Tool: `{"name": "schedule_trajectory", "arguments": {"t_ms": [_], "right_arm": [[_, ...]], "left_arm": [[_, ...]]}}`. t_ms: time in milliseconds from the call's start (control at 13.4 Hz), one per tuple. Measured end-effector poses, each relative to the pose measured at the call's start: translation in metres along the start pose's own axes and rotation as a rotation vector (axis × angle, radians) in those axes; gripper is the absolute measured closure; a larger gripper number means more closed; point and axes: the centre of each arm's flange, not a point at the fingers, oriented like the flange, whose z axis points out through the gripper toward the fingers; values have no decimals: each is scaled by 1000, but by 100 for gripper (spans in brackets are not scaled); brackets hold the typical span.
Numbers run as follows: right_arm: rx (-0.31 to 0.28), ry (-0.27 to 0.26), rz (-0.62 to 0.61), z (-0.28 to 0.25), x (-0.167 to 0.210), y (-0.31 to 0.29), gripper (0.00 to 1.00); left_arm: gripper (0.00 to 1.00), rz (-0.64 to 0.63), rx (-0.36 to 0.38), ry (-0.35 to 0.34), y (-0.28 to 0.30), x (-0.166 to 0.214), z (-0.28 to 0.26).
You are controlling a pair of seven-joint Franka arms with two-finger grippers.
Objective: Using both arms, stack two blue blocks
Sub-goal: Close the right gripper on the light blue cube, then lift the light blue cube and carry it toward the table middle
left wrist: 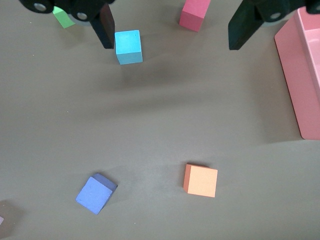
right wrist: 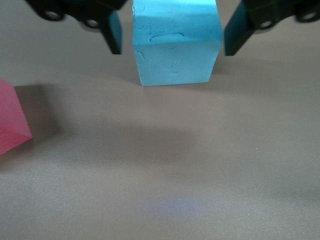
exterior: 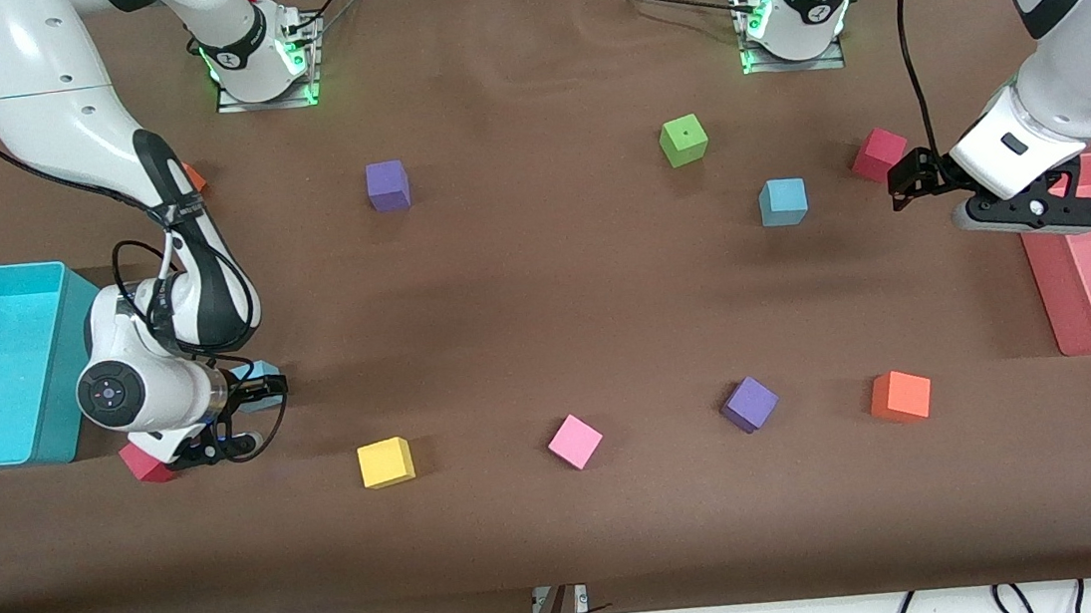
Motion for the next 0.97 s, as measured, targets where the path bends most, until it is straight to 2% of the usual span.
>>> {"name": "schedule_trajectory", "arguments": {"t_ms": [150, 299, 524, 748, 973], "right_arm": [[0, 3, 0, -2, 0, 0, 39], [6, 15, 1, -8, 3, -2, 41], [55, 35, -29, -46, 13, -35, 42], [95, 41, 22, -86, 16, -102, 46], [103, 51, 124, -104, 5, -203, 46]], "left_arm": [[0, -4, 0, -2, -2, 0, 1], [0, -5, -1, -4, -3, 1, 2], [0, -4, -1, -6, -3, 1, 3], [0, -4, -1, -6, -3, 1, 4], [0, -4, -1, -7, -2, 1, 4]]}}
